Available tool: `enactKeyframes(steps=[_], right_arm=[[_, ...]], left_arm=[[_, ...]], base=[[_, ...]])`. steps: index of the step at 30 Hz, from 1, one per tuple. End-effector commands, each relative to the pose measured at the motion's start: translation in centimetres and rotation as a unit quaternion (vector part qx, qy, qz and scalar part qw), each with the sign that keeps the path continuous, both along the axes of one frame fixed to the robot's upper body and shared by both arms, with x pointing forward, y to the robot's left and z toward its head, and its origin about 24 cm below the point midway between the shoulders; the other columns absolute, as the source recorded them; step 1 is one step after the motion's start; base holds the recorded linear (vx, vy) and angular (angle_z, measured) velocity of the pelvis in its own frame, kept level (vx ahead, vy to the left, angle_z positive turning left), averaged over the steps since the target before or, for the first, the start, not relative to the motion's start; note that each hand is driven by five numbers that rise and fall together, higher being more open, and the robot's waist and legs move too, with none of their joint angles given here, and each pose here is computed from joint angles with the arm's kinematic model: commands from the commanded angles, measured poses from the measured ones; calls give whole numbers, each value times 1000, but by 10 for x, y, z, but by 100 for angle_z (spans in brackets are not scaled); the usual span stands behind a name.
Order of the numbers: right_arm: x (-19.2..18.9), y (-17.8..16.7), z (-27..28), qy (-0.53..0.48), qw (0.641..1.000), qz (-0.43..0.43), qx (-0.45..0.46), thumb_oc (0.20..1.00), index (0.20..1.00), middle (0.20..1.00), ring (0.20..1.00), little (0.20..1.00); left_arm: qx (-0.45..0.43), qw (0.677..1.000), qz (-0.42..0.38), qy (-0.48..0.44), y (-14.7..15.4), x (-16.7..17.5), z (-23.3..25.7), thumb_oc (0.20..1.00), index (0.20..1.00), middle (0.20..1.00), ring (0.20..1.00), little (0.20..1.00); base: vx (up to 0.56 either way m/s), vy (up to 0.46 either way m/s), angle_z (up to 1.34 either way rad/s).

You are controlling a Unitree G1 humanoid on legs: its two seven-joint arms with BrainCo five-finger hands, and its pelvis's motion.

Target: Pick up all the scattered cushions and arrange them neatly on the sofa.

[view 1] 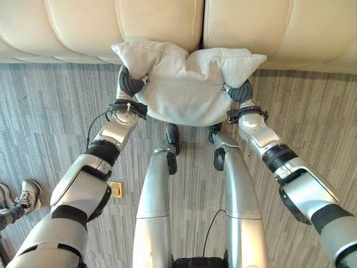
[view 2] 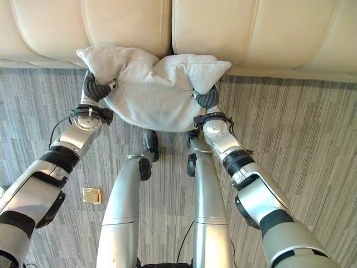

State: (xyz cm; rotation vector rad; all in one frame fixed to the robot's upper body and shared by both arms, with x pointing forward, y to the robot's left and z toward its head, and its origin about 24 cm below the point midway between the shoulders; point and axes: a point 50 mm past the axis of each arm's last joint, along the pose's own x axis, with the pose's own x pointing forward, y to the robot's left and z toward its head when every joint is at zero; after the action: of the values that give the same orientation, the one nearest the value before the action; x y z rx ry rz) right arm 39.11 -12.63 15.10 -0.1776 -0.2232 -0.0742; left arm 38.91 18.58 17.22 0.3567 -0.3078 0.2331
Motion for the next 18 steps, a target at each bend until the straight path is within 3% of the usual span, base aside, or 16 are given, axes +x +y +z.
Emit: enactKeyframes(steps=[1, 8, 13, 18], right_arm=[[-26, 59, 29, -107, 981, 143, 72, 200, 200, 200, 200, 200], [-61, 42, -10, -84, 979, 163, 92, 200, 200, 200, 200, 200], [-102, 13, -32, -88, 978, 172, 72, 200, 200, 200, 200, 200], [-132, -17, -35, -93, 981, 166, 36, 200, 200, 200, 200, 200]], left_arm=[[-48, 988, -107, -99, -48, -20, 15, 200, 200, 200, 200, 200], [-89, 983, -148, -67, -54, -55, -30, 200, 200, 200, 200, 200], [-117, 981, -156, -17, -39, -96, -73, 200, 200, 200, 200, 200], [-123, 981, -147, -3, -17, -123, -85, 200, 200, 200, 200, 200]], base=[[-14, 35, 1], [36, 9, -1], [177, -12, -1], [209, -22, 0]])
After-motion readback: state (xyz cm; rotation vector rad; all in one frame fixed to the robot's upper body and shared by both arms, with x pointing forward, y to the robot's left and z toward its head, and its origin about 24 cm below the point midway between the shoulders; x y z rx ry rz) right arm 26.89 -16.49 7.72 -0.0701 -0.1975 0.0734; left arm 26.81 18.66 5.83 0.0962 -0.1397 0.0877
